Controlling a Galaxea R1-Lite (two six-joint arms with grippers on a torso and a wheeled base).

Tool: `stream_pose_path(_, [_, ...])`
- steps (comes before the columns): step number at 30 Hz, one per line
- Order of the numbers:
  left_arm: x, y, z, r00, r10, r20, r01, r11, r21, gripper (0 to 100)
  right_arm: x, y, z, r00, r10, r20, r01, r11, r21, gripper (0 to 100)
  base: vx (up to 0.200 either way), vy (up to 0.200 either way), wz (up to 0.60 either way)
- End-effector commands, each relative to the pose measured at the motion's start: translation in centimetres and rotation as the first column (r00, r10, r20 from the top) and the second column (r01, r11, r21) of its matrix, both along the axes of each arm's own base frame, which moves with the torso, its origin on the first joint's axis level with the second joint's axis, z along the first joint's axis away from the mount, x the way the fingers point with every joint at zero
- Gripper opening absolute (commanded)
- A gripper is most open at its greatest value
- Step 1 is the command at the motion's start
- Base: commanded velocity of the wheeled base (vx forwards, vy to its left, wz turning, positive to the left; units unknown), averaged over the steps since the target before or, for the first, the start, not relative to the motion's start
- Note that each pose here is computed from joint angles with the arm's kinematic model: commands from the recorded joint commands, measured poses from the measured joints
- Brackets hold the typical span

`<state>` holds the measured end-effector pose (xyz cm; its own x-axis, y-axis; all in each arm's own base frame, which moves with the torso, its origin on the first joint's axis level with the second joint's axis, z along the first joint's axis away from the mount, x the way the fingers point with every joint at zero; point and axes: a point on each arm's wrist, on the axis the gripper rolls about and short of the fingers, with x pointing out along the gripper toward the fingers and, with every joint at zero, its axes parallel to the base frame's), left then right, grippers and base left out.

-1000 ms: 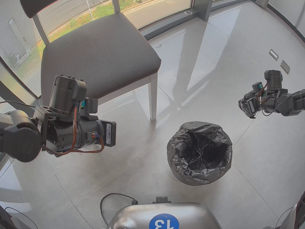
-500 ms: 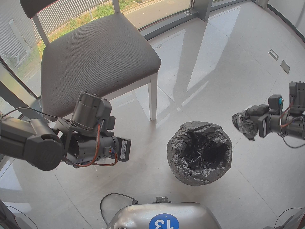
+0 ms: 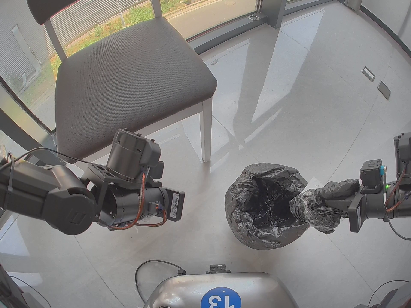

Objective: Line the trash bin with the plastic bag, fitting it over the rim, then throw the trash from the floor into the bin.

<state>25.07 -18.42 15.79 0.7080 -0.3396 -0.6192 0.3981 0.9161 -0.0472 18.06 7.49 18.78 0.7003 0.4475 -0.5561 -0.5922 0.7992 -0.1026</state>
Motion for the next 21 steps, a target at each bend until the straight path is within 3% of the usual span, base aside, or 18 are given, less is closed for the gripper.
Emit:
stream_pose_path(1, [-0.2, 0.1, 0.2, 1.000, -0.002, 0.005, 0.002, 1.000, -0.005, 0, 0.5, 0.4, -0.5, 1.000, 0.014, -0.020, -0.014, 1.000, -0.010, 0, 0.000, 0.000, 0.00])
stream_pose_path(5, [-0.4, 0.2, 0.5, 1.000, -0.009, 0.024, 0.010, 1.000, -0.029, 0, 1.5, 0.8, -0.8, 0.999, 0.014, -0.035, -0.015, 1.000, -0.020, 0, 0.000, 0.000, 0.00])
stream_pose_path(9, [-0.5, 0.2, 0.5, 0.994, -0.031, 0.101, 0.041, 0.994, -0.099, 0, 2.8, 1.4, -0.9, 0.999, 0.015, -0.047, -0.016, 1.000, -0.023, 0, 0.000, 0.000, 0.00])
stream_pose_path(17, [-1.0, 0.8, 1.2, 0.991, -0.028, 0.134, 0.044, 0.992, -0.116, 0, 4.2, 2.0, -1.4, 0.998, 0.019, -0.067, -0.022, 0.999, -0.033, 0, 0.000, 0.000, 0.00])
stream_pose_path(18, [-1.0, 0.9, 1.3, 0.991, -0.026, 0.135, 0.042, 0.992, -0.120, 100, 4.3, 2.0, -1.5, 0.997, 0.019, -0.070, -0.022, 0.999, -0.035, 0, 0.000, 0.000, 0.00])
stream_pose_path(21, [-1.0, 0.9, 1.6, 0.990, -0.015, 0.143, 0.036, 0.990, -0.140, 100, 4.6, 2.5, -1.8, 0.996, 0.028, -0.081, -0.032, 0.999, -0.040, 0, 0.000, 0.000, 0.00])
